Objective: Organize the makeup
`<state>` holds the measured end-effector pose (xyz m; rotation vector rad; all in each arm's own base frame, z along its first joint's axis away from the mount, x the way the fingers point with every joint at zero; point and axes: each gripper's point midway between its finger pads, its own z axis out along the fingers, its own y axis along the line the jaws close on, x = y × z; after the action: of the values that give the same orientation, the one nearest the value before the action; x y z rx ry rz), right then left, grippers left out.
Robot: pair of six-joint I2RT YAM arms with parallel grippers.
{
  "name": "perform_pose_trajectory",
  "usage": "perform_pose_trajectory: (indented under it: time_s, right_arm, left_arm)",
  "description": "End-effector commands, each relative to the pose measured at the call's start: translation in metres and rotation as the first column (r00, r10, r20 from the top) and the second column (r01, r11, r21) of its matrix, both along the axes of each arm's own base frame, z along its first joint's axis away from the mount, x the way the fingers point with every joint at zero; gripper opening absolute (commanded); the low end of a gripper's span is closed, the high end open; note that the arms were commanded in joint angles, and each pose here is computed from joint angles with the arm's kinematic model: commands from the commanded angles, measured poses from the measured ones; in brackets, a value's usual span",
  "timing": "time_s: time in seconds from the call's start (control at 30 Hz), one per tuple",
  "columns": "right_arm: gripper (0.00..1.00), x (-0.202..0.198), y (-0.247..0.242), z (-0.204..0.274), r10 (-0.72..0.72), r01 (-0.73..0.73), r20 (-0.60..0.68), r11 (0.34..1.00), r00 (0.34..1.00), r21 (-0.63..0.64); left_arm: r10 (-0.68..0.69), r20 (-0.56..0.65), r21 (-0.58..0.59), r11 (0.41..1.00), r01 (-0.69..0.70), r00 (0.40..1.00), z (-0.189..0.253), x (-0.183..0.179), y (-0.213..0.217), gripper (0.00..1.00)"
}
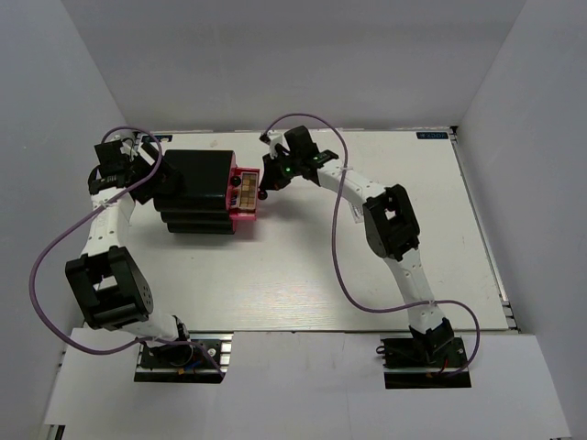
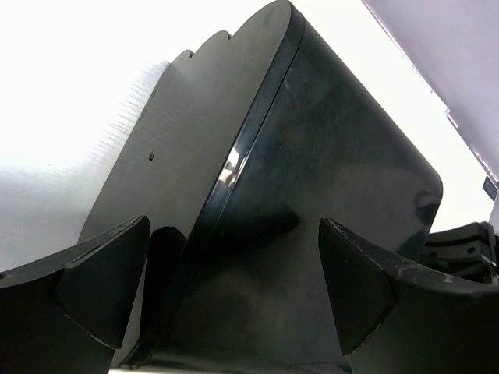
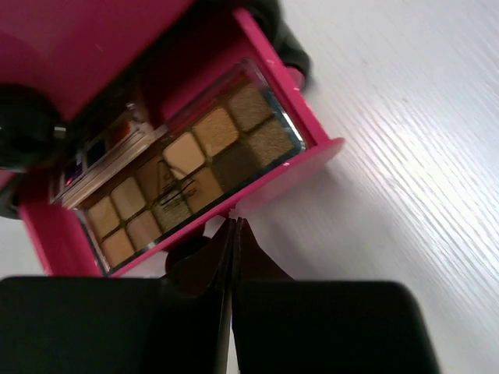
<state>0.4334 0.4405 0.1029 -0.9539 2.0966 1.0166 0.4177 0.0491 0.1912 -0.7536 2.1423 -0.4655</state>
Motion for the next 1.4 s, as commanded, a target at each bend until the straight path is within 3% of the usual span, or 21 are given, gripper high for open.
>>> perform_pose_trajectory:
  time_s: [0.0, 0.33, 0.67, 0.87, 0.9, 0.93, 1.03, 1.37]
  right_arm:
    - [0.00, -0.016, 0.040, 0.042, 0.104, -0.114, 0.086, 0.987, 0.991, 0.114]
    - [0.00, -0.021, 0.077, 0.045, 0.116, -0.134, 0.125, 0.980, 0.985, 0.149]
    - [0.00, -0.039, 0.090, 0.038, 0.166, -0.165, 0.015, 0.958, 0.986, 0.236]
    - [0.00, -0.028, 0.083, 0.049, 0.094, -0.092, 0.002, 0.968, 0.996, 0.232]
    - [0.04, -0.024, 0.081, 0.050, 0.067, -0.068, 0.014, 0.973, 0.998, 0.220]
    - [0.16, -0.020, 0.077, 0.057, 0.039, -0.043, 0.025, 0.977, 0.999, 0.209]
    - [0.30, 0.002, 0.057, 0.065, -0.051, 0.042, 0.044, 0.981, 0.998, 0.188]
    - [0.45, 0.016, 0.020, 0.058, -0.107, 0.104, 0.004, 0.978, 0.994, 0.180]
  left_arm:
    - [-0.070, 0.038, -0.046, 0.996, 0.072, 0.997, 0.008, 0.003, -0.015, 0.98]
    - [-0.105, 0.030, -0.073, 0.992, 0.107, 0.994, -0.001, 0.003, -0.021, 0.98]
    - [-0.116, 0.025, -0.085, 0.989, 0.118, 0.993, -0.005, 0.001, -0.024, 0.98]
    - [-0.095, 0.015, -0.078, 0.992, 0.096, 0.995, -0.005, 0.001, -0.021, 0.98]
    - [-0.092, 0.011, -0.079, 0.993, 0.093, 0.996, -0.006, 0.001, -0.020, 0.98]
    - [-0.086, 0.009, -0.077, 0.993, 0.086, 0.996, -0.004, 0.001, -0.020, 0.98]
    - [-0.070, 0.007, -0.082, 0.994, 0.071, 0.998, -0.003, 0.002, -0.018, 0.98]
    - [-0.011, 0.014, -0.092, 0.996, 0.012, 1.000, 0.007, 0.001, -0.005, 0.98]
